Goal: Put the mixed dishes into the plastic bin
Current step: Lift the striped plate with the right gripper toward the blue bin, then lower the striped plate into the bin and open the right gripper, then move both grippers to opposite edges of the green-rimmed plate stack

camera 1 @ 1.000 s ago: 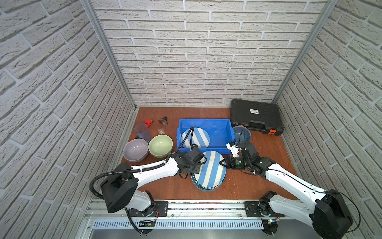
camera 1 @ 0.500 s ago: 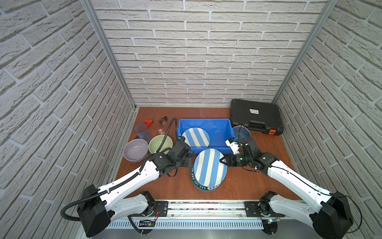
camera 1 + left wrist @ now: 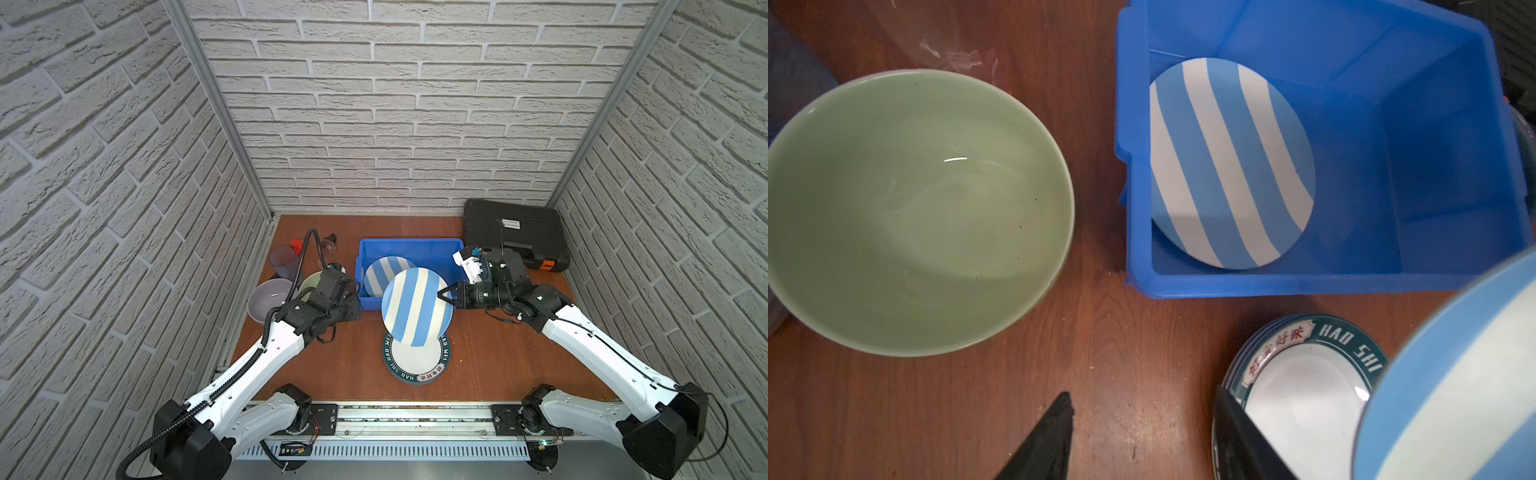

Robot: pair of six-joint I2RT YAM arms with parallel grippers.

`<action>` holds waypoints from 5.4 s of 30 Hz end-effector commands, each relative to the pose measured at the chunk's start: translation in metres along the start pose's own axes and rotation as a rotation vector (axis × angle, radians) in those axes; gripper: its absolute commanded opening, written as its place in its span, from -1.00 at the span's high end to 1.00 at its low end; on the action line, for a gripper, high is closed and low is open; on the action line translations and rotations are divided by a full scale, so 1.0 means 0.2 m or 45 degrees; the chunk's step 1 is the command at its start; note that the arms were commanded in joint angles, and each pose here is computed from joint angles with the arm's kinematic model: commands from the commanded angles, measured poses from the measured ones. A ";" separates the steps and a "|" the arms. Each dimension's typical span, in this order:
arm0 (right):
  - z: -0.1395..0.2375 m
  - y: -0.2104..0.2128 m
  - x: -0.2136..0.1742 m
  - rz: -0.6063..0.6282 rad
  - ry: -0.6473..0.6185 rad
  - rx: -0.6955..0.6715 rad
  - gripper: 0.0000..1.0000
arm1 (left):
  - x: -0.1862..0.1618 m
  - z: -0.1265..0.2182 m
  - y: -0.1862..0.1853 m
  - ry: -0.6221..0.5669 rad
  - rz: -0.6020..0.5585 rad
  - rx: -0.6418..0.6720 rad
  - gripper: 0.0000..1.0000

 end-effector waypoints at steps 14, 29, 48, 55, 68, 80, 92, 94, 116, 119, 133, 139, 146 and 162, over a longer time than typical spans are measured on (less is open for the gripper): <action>-0.26 -0.09 0.52 -0.071 -0.308 -0.048 0.88 | 0.19 -0.13 -0.06 -0.006 -0.123 -0.020 0.09; -0.61 -0.29 0.56 -0.176 -0.274 -0.092 0.88 | 0.25 -0.30 -0.07 0.049 -0.106 0.001 0.44; -0.88 -0.42 0.40 -0.262 -0.110 -0.045 0.85 | 0.23 -0.39 -0.08 0.115 -0.084 -0.026 0.60; -0.92 -0.45 0.36 -0.269 -0.069 -0.054 0.69 | 0.23 -0.38 -0.09 0.116 -0.083 -0.037 0.62; -0.92 -0.53 0.29 -0.187 0.038 -0.228 0.40 | 0.25 -0.36 -0.10 0.105 -0.090 -0.045 0.62; -0.94 -0.58 0.25 -0.142 0.126 -0.336 0.23 | 0.25 -0.35 -0.11 0.107 -0.087 -0.057 0.61; -1.02 -0.62 0.19 -0.120 0.199 -0.410 0.05 | 0.25 -0.34 -0.12 0.103 -0.087 -0.064 0.60; -1.02 -0.63 0.18 -0.118 0.205 -0.419 0.05 | 0.26 -0.34 -0.11 0.101 -0.087 -0.063 0.60; -1.03 -0.54 0.23 -0.063 0.155 -0.336 -0.13 | 0.27 -0.27 -0.13 0.069 -0.082 -0.099 0.35; -0.99 -0.53 0.24 -0.042 0.163 -0.371 -0.16 | 0.28 -0.24 -0.13 0.055 -0.084 -0.106 0.26; -0.56 -0.31 0.38 0.174 0.072 -0.438 -0.21 | 0.24 -0.02 -0.11 0.011 -0.127 -0.142 -0.06; -0.30 -0.15 0.32 0.204 0.016 -0.306 -0.11 | 0.13 0.06 -0.10 0.045 -0.146 -0.185 0.00; -0.09 -0.08 0.05 0.189 0.007 -0.183 0.07 | -0.04 0.09 -0.16 0.094 -0.204 -0.220 -0.01; -0.02 -0.29 -0.56 0.054 0.106 -0.260 0.25 | -0.45 -0.12 -0.23 0.202 -0.199 -0.179 0.23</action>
Point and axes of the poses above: each gripper's point midway between its finger pads, its own z axis back along the fingers, its own y axis along the line the jaws close on, x = y × z, the point moved 6 cm from there along z, back along the fingers, and after that the axes turned 8 degrees about z, right-handed, at the moved point
